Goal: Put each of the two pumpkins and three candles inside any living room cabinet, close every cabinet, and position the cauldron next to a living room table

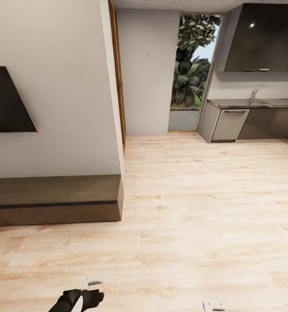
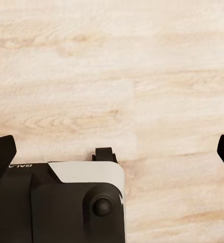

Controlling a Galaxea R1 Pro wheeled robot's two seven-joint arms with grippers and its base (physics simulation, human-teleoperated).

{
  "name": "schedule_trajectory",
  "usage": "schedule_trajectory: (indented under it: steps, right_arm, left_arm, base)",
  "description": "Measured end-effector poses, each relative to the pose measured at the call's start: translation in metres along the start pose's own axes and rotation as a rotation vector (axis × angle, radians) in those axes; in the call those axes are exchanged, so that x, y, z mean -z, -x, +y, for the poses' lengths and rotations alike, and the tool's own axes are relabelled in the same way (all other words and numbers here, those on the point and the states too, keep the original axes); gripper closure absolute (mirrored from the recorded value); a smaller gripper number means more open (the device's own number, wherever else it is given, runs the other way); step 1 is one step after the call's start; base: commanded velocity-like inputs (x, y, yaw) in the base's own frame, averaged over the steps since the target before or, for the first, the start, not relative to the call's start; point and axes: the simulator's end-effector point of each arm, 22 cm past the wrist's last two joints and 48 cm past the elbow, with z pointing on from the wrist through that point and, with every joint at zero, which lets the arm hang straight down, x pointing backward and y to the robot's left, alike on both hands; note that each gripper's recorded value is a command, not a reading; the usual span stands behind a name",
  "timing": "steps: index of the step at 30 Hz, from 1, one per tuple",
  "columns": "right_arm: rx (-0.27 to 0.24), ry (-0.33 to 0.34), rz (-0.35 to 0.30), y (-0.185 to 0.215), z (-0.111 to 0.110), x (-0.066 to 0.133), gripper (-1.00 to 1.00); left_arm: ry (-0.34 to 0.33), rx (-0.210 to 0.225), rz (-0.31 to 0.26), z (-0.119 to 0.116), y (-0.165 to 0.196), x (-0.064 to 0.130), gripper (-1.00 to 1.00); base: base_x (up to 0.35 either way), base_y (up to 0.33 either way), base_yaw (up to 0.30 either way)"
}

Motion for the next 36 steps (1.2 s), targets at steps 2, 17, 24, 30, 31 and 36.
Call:
schedule_trajectory:
  steps: [2,17,24,30,31,36]
  right_arm:
    - [0.0,0.0,0.0,0.0001,0.0,0.0002,-1.0]
    - [0.006,-0.001,-0.001,0.0002,0.0,0.0004,-1.0]
    - [0.01,-0.002,-0.001,0.0003,-0.0002,0.0003,-1.0]
    - [0.012,-0.002,-0.001,0.0004,-0.0002,0.0002,-1.0]
    - [0.012,-0.002,-0.001,0.0004,0.0,0.0002,-1.0]
    - [0.013,-0.002,-0.001,0.0005,0.0001,0.0001,-1.0]
  left_arm:
    - [0.0,0.0,0.0,0.0005,-0.0002,0.0002,-1.0]
    - [0.003,0.0,-0.001,0.0026,-0.0001,0.0005,-1.0]
    - [0.004,-0.001,-0.002,0.0027,0.0003,0.0003,-1.0]
    - [0.005,-0.001,-0.003,0.0023,0.0005,0.0002,-1.0]
    - [0.005,-0.001,-0.003,0.0022,0.0005,0.0001,-1.0]
    - [0.006,-0.001,-0.003,0.0029,0.0006,0.0001,-1.0]
  base:
    - [0.129,0.0,0.0]
    - [0.29,-0.052,0.118]
    - [0.212,-0.184,0.287]
    - [0.125,-0.134,0.29]
    - [0.037,-0.039,0.29]
    - [0.018,-0.019,0.29]
